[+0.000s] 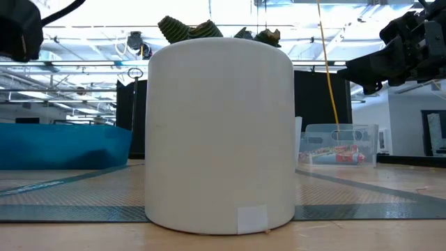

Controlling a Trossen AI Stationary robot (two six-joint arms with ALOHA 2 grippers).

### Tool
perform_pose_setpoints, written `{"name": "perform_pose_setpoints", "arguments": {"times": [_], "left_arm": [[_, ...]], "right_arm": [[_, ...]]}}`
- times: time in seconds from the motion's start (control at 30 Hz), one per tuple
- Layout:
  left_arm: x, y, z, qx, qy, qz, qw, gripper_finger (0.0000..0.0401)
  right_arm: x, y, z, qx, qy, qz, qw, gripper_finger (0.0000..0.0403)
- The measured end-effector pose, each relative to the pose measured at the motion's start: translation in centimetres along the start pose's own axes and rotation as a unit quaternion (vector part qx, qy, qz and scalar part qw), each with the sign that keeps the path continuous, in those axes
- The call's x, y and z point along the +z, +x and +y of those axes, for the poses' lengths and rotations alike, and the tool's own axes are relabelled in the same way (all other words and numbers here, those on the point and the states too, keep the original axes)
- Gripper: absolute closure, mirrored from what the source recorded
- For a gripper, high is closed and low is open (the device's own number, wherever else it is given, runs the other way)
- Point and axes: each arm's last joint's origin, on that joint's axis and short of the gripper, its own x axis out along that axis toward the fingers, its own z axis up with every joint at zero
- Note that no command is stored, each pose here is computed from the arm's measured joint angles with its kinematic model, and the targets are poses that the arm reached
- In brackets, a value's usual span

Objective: Pick and place Granola Bars by type
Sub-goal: Put the orange granola bar into the blue bin

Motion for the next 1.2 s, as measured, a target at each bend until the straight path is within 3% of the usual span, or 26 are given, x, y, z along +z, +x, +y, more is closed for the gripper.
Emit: {"name": "perform_pose_setpoints", "arguments": {"times": [0.37, 0.5, 0.67, 0.83, 1.0, 1.2], "left_arm": [[-1.7, 0.1, -0.3, -0.002, -0.124, 0.056, 0.991, 0.0213], [-2.0, 0.0, -0.6, -0.005, -0.135, 0.088, 0.987, 0.0213], [-1.6, -1.1, -2.6, -0.026, -0.139, 0.104, 0.984, 0.0213], [-1.5, -2.9, -3.9, 0.033, -0.149, 0.082, 0.985, 0.0213], [-2.0, -3.4, -3.2, 0.098, -0.187, 0.045, 0.976, 0.0213], [-2.3, -3.3, -2.4, 0.132, -0.234, 0.037, 0.963, 0.0213]], "right_arm": [[0.0, 0.0, 0.0, 0.0, 0.0, 0.0, 1.0, 0.0227], [0.0, 0.0, 0.0, 0.0, 0.0, 0.0, 1.0, 0.0227], [0.0, 0.0, 0.0, 0.0, 0.0, 0.0, 1.0, 0.0227], [0.0, 0.0, 0.0, 0.0, 0.0, 0.0, 1.0, 0.0227], [0.0, 0.0, 0.0, 0.0, 0.0, 0.0, 1.0, 0.0227], [0.0, 0.0, 0.0, 0.0, 0.0, 0.0, 1.0, 0.0227]]}}
